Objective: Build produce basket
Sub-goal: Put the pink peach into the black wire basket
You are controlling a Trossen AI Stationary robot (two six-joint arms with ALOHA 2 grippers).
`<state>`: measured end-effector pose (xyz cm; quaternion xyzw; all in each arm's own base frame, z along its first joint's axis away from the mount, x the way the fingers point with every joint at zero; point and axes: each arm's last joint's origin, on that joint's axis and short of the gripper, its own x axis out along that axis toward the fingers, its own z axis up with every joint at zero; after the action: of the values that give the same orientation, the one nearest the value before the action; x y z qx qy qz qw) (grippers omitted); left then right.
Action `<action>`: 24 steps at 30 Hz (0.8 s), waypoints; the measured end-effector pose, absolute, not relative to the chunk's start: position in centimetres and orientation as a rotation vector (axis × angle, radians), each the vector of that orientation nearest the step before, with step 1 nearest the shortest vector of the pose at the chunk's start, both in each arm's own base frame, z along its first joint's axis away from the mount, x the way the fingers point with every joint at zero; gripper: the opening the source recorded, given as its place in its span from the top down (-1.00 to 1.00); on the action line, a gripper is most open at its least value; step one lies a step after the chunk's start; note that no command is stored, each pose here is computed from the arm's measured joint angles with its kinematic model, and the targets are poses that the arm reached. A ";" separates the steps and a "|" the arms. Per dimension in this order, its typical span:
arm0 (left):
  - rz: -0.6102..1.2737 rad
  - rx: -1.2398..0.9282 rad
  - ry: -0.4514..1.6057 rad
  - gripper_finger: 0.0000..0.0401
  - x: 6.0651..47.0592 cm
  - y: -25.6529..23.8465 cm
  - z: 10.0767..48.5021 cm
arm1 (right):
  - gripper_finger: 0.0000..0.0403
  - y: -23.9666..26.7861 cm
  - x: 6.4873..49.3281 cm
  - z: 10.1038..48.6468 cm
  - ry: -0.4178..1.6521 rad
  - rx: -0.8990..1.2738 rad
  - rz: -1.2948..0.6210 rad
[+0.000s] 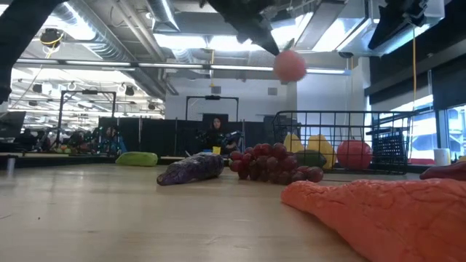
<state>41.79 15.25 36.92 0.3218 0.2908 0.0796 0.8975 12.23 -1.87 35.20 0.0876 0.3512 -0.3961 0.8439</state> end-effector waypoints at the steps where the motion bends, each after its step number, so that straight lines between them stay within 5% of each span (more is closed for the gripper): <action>1: 0.158 0.667 0.599 1.00 42.2 15.2 36.5 | 1.00 -1.9 12.2 35.2 0.741 0.185 -0.836; 24: 0.001 0.678 0.558 1.00 50.3 14.7 24.5 | 1.00 -2.0 12.2 35.3 0.720 0.179 -0.869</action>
<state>50.29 14.74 24.52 0.3284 0.2703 0.0004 0.9050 12.20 -1.95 35.30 0.0847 0.3407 -0.4114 0.8411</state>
